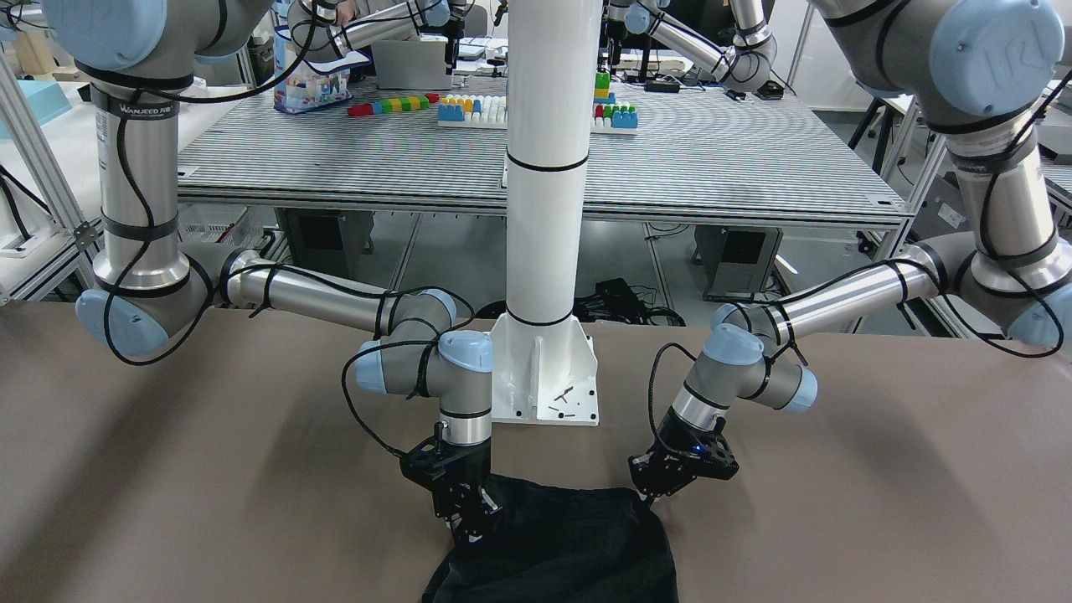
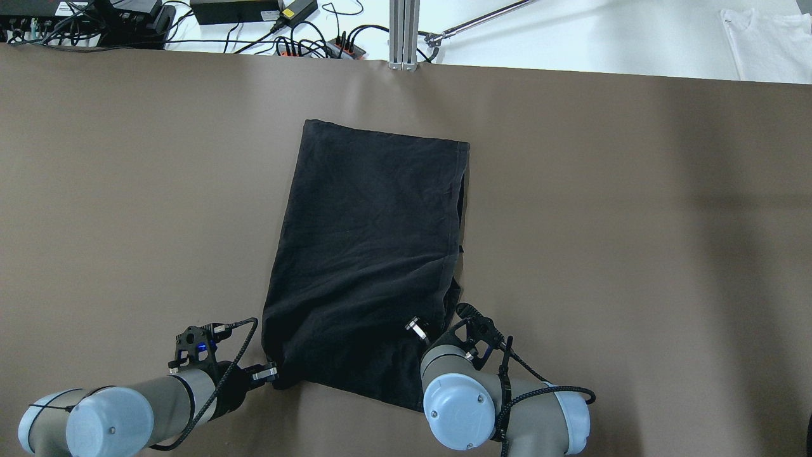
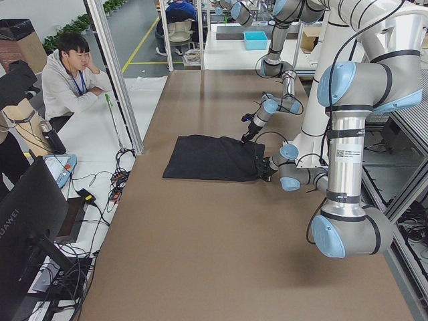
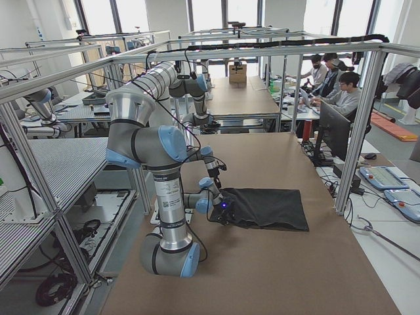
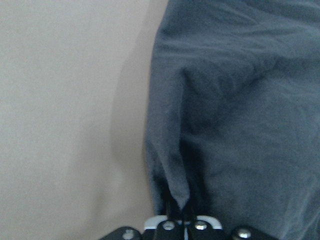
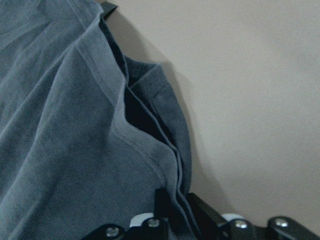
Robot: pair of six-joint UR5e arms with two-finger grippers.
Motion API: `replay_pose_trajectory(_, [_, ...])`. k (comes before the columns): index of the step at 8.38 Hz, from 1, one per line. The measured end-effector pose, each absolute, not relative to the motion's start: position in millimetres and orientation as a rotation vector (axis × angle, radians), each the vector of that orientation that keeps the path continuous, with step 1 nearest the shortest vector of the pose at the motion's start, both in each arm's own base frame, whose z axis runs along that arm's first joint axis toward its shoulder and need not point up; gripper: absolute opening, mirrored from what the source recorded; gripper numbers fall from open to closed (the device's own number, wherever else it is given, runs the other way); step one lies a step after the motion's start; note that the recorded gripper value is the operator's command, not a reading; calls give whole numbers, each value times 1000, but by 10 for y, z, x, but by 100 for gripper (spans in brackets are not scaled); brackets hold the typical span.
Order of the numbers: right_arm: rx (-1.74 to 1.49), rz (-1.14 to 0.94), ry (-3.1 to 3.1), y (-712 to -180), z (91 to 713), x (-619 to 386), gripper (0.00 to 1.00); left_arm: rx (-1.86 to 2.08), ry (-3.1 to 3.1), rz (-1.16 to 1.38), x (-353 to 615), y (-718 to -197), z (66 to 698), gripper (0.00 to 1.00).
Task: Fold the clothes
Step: 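Grasp the shirt's near edge with both grippers at its corners, then lift the near edge with both grippers and fold it away from the robot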
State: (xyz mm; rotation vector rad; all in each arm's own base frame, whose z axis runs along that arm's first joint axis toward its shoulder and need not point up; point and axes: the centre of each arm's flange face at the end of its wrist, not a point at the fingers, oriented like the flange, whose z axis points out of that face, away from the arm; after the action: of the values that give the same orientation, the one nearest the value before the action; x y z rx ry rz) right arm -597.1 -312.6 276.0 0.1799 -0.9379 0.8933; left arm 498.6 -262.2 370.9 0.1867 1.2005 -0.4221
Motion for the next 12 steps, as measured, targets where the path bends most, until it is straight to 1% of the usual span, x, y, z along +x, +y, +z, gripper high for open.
replay_pose_trajectory(3, [181, 899, -945, -3159, 2727, -5923, 0, 184, 1204, -420, 4982, -2614, 3688, 0])
replay_pose_trajectory(6, [175, 901, -974, -3162, 2511, -5666, 0, 183, 1270, -420, 4834, -2593, 3377, 0])
replay_pose_trajectory(8, [162, 886, -990, -2974, 2302, -5294, 0, 173, 1346, -409, 4613, -2480, 3000, 0])
replay_pose_trajectory(10, [131, 846, -1021, -2639, 2173, -4970, 0, 152, 1398, -386, 4433, -2309, 2711, 0])
replay_pose_trajectory(12, [119, 830, -1034, -2497, 2047, -4656, 0, 118, 1385, -361, 4171, -2301, 2411, 0])
